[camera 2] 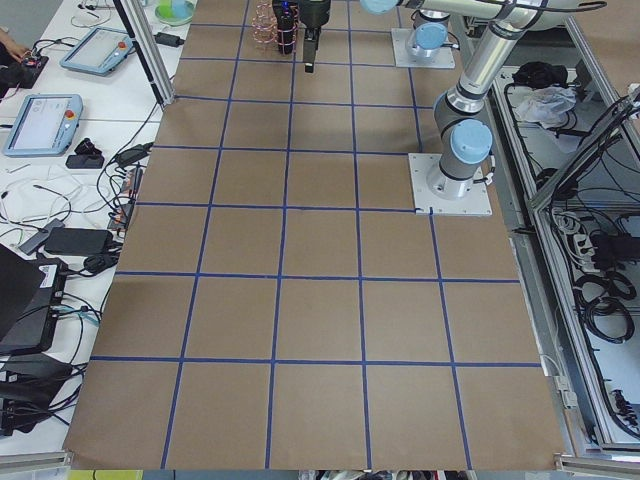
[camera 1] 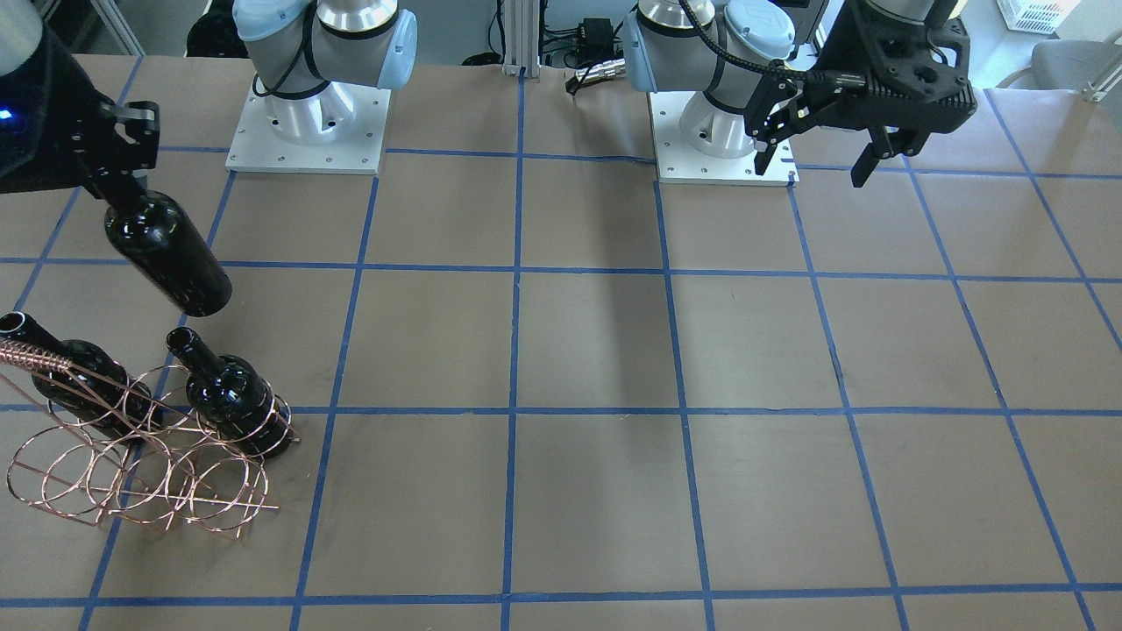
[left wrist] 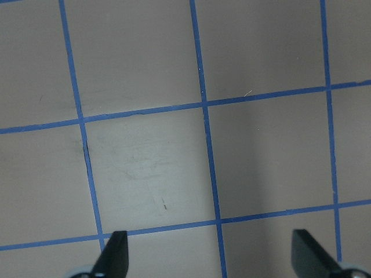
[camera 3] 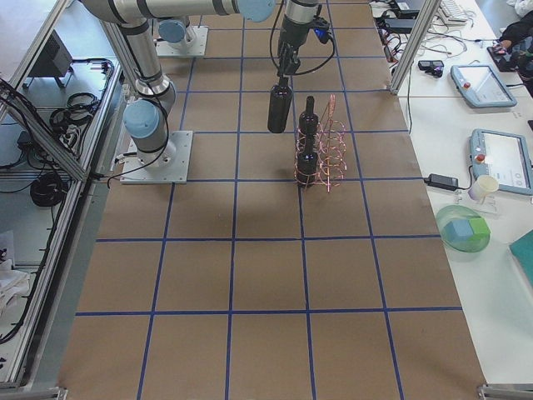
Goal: Place wine into wine basket
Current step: 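Tilt the bottle and lower it into the empty rack slot between bottles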
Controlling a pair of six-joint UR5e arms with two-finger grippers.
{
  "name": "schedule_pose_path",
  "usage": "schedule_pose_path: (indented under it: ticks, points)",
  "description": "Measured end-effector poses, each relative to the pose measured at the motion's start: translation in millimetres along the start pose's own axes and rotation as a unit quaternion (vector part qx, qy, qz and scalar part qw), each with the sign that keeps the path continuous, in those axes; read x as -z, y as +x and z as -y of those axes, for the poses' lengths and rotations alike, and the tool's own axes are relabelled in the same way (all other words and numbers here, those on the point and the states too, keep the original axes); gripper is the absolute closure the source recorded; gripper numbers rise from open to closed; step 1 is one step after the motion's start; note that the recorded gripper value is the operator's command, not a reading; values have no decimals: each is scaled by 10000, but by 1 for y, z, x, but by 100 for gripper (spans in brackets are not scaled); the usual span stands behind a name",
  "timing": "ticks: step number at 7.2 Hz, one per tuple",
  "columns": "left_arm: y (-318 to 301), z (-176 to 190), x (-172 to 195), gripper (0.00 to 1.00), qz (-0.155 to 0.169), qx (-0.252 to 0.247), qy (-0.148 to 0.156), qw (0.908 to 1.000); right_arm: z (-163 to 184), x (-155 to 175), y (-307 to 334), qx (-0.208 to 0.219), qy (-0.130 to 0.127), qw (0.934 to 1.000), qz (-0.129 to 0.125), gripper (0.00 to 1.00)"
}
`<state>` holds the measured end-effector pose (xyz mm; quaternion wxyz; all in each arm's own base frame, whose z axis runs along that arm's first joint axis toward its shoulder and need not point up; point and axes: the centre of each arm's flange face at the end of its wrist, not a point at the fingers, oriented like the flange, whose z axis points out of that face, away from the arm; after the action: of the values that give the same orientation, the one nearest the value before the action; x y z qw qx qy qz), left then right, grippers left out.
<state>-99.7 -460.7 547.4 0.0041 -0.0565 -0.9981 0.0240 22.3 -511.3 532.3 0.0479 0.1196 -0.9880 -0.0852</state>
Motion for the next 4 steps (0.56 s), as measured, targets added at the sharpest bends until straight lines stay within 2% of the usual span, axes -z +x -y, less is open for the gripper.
schedule_pose_path:
  ticks: [4]
  points:
    - [0, 0, 0, 0, 8, 0, -2, 10000, 33, -7, 30, 120, 601, 9981, -55, 100]
